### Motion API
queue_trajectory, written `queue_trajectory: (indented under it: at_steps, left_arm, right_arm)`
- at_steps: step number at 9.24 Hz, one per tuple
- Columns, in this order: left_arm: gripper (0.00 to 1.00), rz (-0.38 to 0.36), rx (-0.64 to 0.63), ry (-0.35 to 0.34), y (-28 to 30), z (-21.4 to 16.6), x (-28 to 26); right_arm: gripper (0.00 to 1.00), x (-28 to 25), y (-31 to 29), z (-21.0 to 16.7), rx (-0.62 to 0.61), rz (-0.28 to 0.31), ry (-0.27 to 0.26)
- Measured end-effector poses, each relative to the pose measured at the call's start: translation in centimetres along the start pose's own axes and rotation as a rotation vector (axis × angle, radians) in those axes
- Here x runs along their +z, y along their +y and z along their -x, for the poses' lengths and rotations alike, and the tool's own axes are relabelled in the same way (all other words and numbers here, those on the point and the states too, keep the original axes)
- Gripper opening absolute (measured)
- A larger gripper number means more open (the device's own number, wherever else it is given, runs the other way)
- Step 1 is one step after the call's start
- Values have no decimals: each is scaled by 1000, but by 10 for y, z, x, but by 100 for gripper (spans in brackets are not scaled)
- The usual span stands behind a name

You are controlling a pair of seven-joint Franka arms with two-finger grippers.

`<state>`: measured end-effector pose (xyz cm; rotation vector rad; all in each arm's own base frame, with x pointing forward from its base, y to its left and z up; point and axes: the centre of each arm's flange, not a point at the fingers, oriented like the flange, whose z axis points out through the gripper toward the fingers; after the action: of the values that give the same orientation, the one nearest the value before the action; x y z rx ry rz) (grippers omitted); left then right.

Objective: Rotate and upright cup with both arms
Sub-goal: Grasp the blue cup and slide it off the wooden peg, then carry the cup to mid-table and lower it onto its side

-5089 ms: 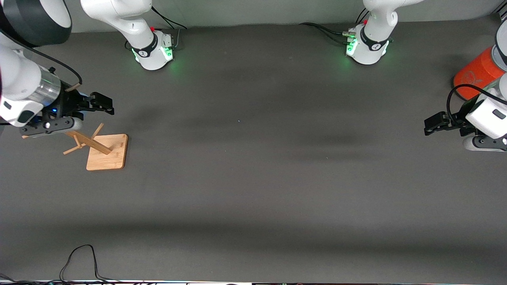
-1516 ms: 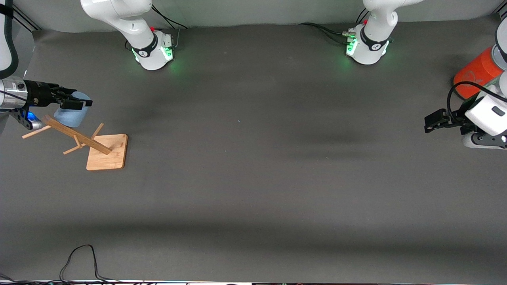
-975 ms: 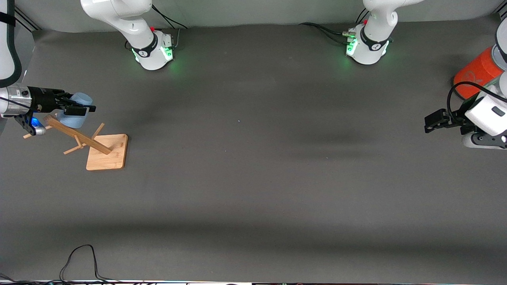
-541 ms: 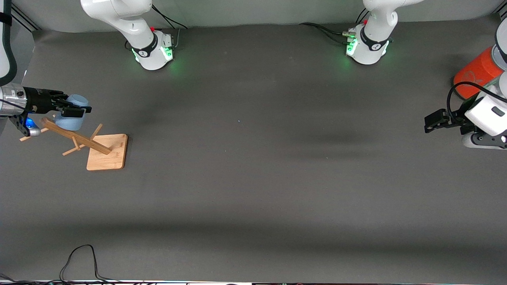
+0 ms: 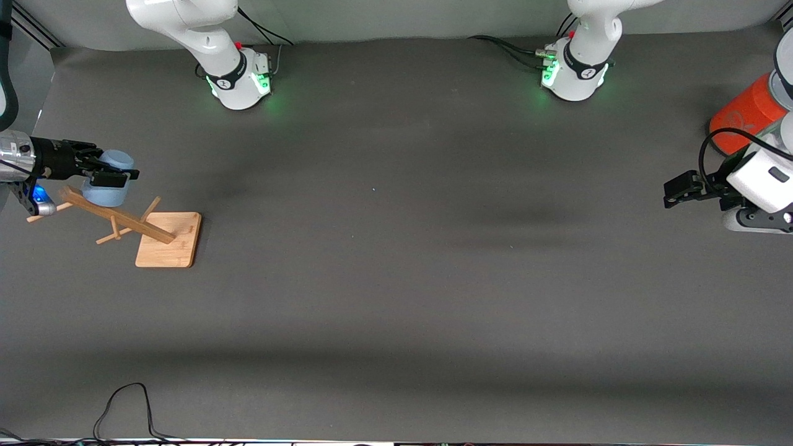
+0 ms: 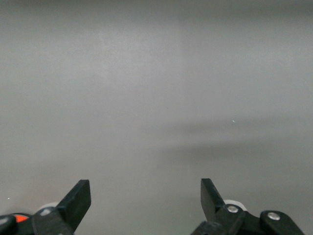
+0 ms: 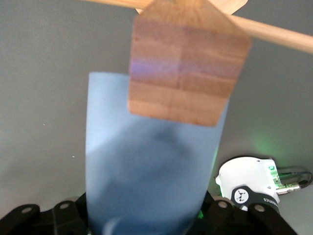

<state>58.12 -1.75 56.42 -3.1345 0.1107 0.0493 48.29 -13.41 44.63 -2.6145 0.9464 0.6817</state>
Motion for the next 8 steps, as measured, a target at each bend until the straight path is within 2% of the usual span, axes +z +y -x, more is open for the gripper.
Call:
queue_trajectory:
  at_steps: [5,8]
  left_arm:
    - [100,0,0,-4,0,0,0]
    - [100,0,1,-7,0,1,1]
  right_arm:
    - [71,-27,-12,22,63,-17,-50]
    - [71,-37,-26,36,94,-48,-79]
